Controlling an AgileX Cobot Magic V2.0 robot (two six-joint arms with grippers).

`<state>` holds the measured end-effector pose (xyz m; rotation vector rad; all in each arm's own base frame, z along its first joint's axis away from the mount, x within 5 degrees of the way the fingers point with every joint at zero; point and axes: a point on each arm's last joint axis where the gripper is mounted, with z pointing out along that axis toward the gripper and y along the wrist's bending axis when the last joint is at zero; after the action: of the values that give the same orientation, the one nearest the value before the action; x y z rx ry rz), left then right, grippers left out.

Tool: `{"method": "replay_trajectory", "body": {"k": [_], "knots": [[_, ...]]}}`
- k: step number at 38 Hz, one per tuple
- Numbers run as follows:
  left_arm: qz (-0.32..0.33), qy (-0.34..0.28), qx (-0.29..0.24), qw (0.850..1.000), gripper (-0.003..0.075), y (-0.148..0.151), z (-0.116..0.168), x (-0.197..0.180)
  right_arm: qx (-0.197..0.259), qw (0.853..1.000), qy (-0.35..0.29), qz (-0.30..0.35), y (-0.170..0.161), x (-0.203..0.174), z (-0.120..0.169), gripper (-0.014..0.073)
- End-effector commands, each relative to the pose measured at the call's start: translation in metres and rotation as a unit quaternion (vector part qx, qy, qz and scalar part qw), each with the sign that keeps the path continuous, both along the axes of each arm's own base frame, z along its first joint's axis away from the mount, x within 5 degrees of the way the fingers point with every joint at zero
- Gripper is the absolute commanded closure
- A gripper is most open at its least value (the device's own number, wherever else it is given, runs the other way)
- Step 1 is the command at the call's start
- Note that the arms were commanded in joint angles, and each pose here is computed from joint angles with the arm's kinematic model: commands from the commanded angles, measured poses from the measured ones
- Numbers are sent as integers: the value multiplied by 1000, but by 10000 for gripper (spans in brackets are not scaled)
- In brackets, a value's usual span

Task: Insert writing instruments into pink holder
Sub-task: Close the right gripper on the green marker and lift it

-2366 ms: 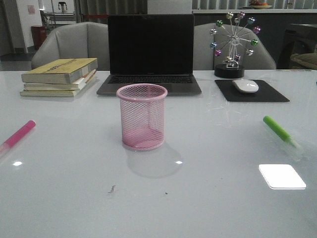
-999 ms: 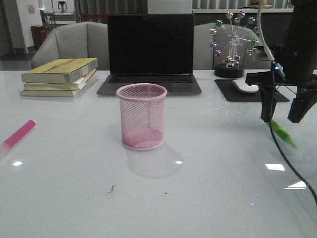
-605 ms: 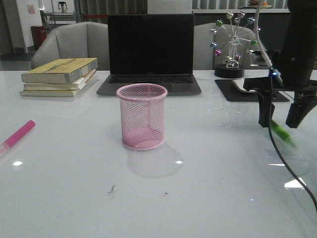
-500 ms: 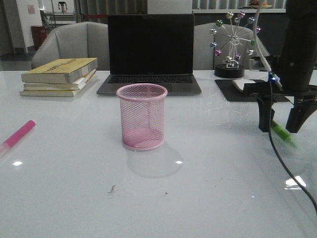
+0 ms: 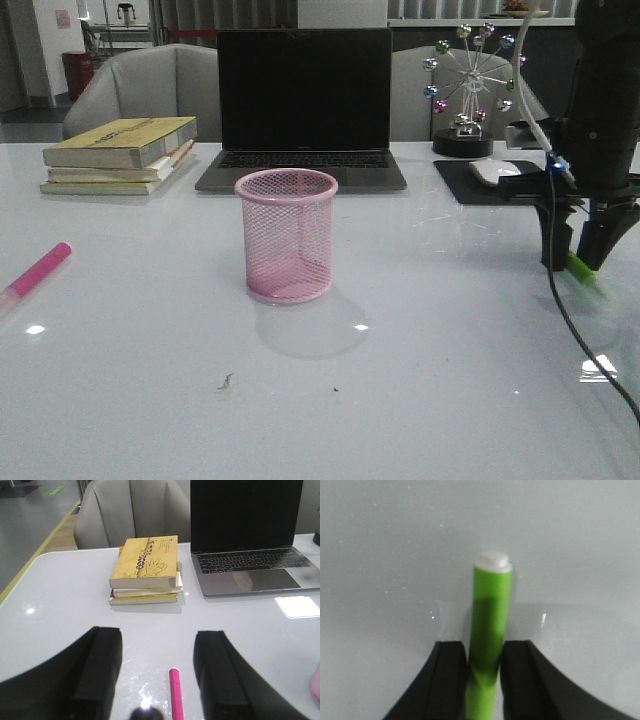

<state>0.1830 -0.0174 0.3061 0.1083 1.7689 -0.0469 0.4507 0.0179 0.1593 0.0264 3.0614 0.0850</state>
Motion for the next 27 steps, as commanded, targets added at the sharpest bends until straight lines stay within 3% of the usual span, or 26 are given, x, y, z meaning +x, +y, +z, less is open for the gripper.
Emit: {"method": "replay_trajectory", "body": {"k": [1, 3, 11, 16, 21, 27], "knots": [[4, -56, -10, 998, 316, 0, 18, 2, -5, 999, -34, 5, -2, 1, 29, 475], [4, -56, -10, 998, 316, 0, 18, 2, -5, 999, -36, 5, -2, 1, 29, 550], [4, -56, -10, 998, 316, 0, 18, 2, -4, 998, -61, 6, 0, 4, 34, 536], [4, -56, -10, 998, 316, 0, 18, 2, -1, 993, -118, 14, 10, 6, 56, 538], [4, -56, -10, 998, 316, 0, 18, 2, 5, 978, -205, 32, 29, 5, 92, 538], [4, -56, -10, 998, 316, 0, 18, 2, 22, 947, -316, 58, 58, -1, 140, 538]]}}
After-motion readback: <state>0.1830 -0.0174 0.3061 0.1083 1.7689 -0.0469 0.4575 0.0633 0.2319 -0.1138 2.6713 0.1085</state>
